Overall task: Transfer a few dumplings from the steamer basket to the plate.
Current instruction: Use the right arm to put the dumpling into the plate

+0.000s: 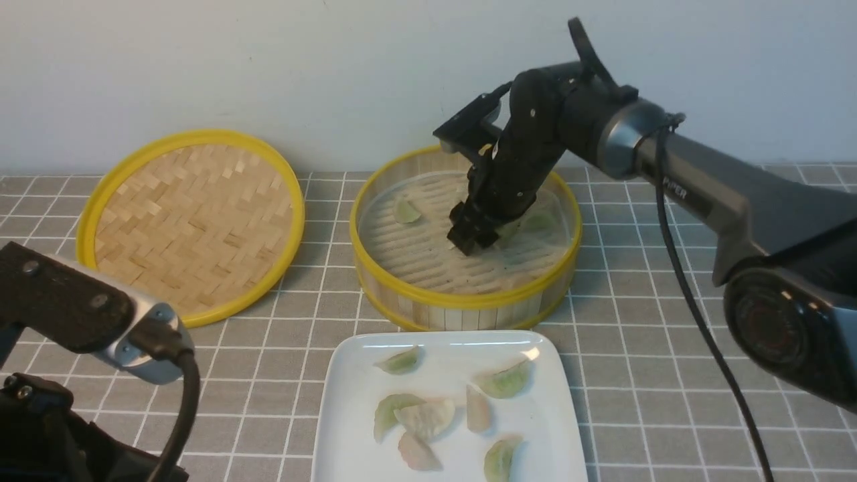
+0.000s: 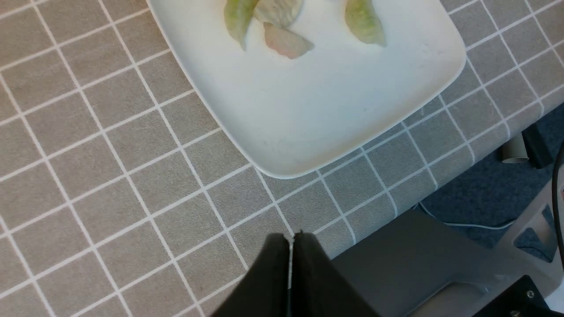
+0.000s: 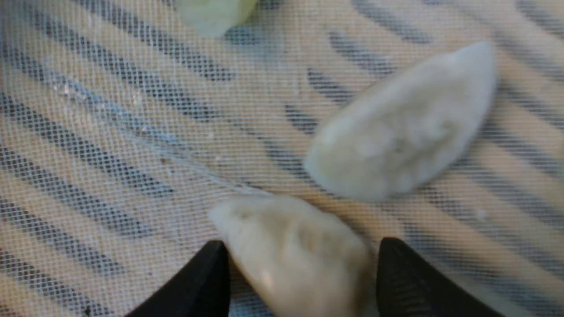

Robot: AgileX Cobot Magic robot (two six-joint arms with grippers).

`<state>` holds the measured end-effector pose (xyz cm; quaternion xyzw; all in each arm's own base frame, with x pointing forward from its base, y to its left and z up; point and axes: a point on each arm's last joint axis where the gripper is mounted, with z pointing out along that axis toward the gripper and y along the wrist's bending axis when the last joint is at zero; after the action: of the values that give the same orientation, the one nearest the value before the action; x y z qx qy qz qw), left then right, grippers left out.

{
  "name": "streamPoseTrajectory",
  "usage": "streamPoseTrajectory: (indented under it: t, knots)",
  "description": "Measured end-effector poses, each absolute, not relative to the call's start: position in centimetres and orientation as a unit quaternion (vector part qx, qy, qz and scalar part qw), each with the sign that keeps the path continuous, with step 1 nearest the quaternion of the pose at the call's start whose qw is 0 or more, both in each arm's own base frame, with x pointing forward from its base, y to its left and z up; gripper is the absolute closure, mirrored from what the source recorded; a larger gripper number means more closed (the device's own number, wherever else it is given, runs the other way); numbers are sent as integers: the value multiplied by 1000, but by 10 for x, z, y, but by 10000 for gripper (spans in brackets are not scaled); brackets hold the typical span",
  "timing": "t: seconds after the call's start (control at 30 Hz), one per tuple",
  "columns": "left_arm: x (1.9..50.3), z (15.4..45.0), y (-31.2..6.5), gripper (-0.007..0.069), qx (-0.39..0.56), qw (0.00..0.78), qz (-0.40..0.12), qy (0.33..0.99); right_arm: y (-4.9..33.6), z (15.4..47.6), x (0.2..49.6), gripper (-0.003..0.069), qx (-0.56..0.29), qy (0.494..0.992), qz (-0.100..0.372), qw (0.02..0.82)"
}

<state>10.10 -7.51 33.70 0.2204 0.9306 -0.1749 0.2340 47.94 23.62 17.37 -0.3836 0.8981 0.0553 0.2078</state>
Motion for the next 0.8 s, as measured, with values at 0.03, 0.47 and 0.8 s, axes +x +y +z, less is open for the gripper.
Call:
streamPoseTrajectory:
  t: [0.03, 0.47, 0.8]
  knots:
    - [101, 337, -75, 630, 221, 235, -172, 931, 236, 172, 479, 267, -384, 898, 55, 206]
    - [102, 337, -74, 630, 221, 237, -167, 931, 231, 207, 470, 408, -363, 911, 47, 189]
    - [102, 337, -75, 630, 211, 237, -173, 932, 215, 323, 413, 408, -315, 907, 123, 251]
